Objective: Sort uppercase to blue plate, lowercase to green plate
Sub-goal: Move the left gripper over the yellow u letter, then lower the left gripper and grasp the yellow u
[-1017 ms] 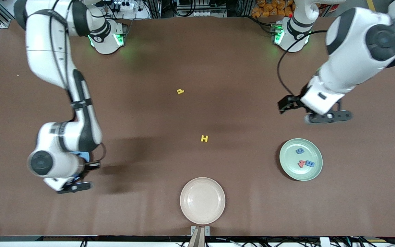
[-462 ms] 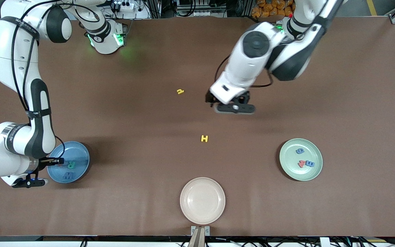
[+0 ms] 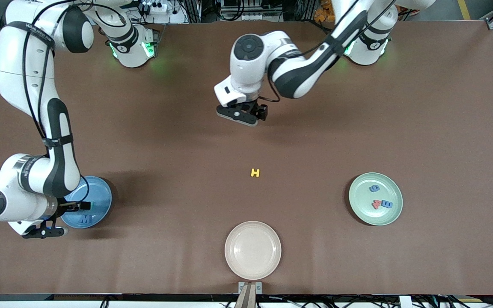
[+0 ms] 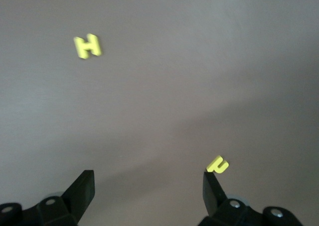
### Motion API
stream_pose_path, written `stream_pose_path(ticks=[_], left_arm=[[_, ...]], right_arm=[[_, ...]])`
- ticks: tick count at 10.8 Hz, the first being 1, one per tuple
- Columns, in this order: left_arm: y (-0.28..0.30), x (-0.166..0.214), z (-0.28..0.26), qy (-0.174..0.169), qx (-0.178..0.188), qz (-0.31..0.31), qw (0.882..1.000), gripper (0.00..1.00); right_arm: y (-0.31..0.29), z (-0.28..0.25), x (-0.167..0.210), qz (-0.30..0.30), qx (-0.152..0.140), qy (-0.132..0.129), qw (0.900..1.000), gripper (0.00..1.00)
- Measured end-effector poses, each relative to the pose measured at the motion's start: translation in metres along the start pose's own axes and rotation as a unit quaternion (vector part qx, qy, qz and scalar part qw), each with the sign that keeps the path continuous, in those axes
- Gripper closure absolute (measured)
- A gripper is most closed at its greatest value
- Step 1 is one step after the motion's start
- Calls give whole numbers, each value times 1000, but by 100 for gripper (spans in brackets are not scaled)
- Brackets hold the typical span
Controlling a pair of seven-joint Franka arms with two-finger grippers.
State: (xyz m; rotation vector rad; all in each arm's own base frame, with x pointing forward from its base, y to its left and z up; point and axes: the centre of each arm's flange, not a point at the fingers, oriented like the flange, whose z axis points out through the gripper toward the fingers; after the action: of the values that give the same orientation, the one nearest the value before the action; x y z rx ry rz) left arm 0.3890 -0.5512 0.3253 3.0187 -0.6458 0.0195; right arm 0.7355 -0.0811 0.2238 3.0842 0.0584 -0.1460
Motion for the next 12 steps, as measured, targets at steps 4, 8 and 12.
stream_pose_path(ticks=[4,8,12], left_arm=[[62,-41,74,2,18,124,992,8],[72,-45,100,7,0,235,972,16],[77,-47,122,13,-24,294,955,19]], right_arm=[[-56,-5,9,-23,-1,13,1000,0],[-105,-13,14,-49,1,29,998,0],[-119,-23,18,-59,-1,49,997,0]])
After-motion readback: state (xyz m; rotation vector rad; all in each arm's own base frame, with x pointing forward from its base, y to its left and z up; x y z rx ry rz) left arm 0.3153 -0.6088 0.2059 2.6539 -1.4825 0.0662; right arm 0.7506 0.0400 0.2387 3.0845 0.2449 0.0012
